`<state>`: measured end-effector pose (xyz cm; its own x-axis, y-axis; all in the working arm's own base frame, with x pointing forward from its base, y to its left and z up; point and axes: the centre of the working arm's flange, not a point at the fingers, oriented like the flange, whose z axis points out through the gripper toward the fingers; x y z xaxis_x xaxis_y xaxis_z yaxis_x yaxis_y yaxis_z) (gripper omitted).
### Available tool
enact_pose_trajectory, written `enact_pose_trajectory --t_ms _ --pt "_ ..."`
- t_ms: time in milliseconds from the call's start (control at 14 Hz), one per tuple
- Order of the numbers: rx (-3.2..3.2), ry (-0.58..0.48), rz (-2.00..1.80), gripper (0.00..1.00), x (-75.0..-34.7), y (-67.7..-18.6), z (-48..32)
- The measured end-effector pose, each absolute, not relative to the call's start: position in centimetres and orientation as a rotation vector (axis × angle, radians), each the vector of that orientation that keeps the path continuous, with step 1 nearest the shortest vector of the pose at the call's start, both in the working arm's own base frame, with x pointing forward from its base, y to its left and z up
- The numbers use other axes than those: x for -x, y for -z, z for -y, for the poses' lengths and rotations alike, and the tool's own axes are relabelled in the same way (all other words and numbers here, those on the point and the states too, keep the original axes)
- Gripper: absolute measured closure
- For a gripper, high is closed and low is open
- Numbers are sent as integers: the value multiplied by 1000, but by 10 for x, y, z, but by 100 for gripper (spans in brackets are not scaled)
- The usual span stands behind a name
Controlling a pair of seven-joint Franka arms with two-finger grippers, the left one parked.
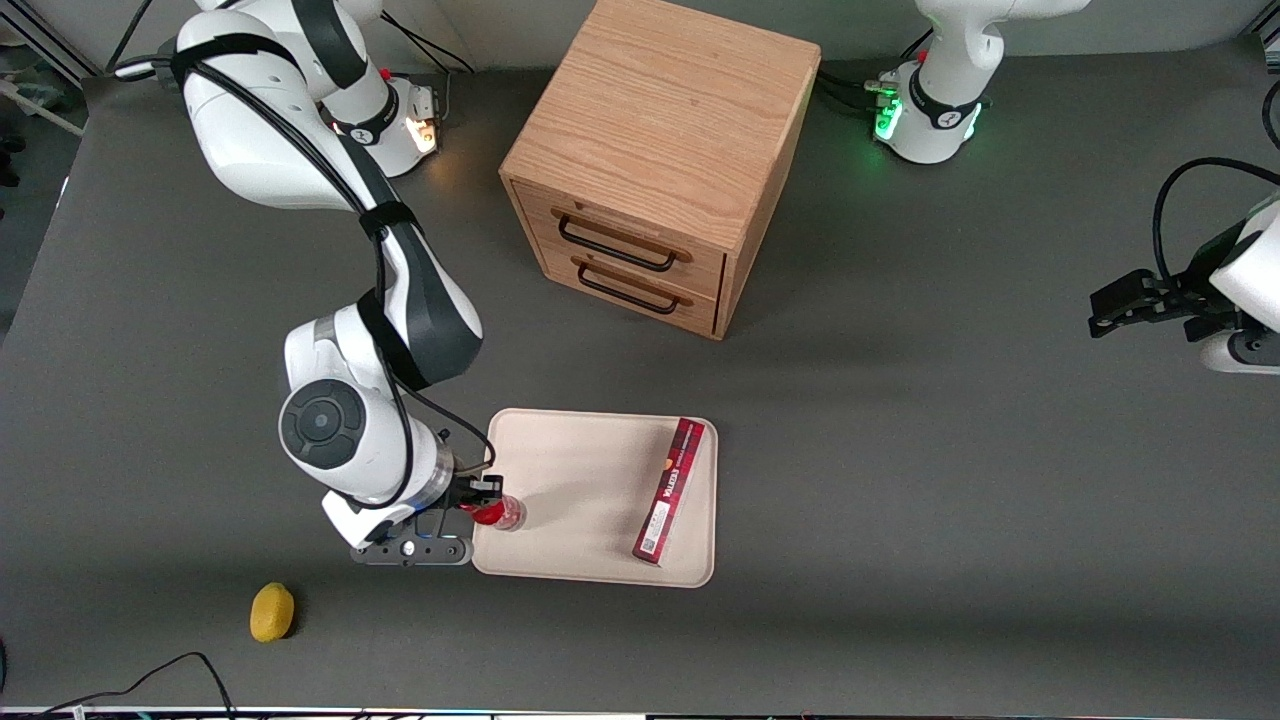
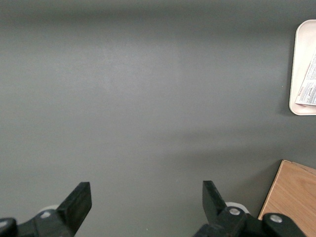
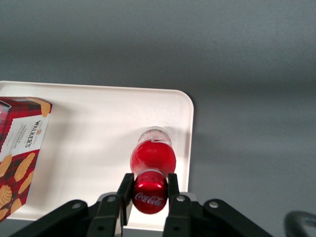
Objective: Place coke bottle on tray
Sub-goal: 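Carry the bottle with the right gripper over the cream tray and lower it, then open the right gripper to release the bottle upright on the tray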
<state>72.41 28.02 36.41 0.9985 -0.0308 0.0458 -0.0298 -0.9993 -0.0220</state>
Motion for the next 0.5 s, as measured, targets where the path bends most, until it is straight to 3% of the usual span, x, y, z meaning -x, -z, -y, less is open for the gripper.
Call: enact_pose_trajectory --t_ms 357,500 --pt "3138 80 -51 69 -728 -339 -282" --pt "3141 90 -49 63 -728 -341 -282"
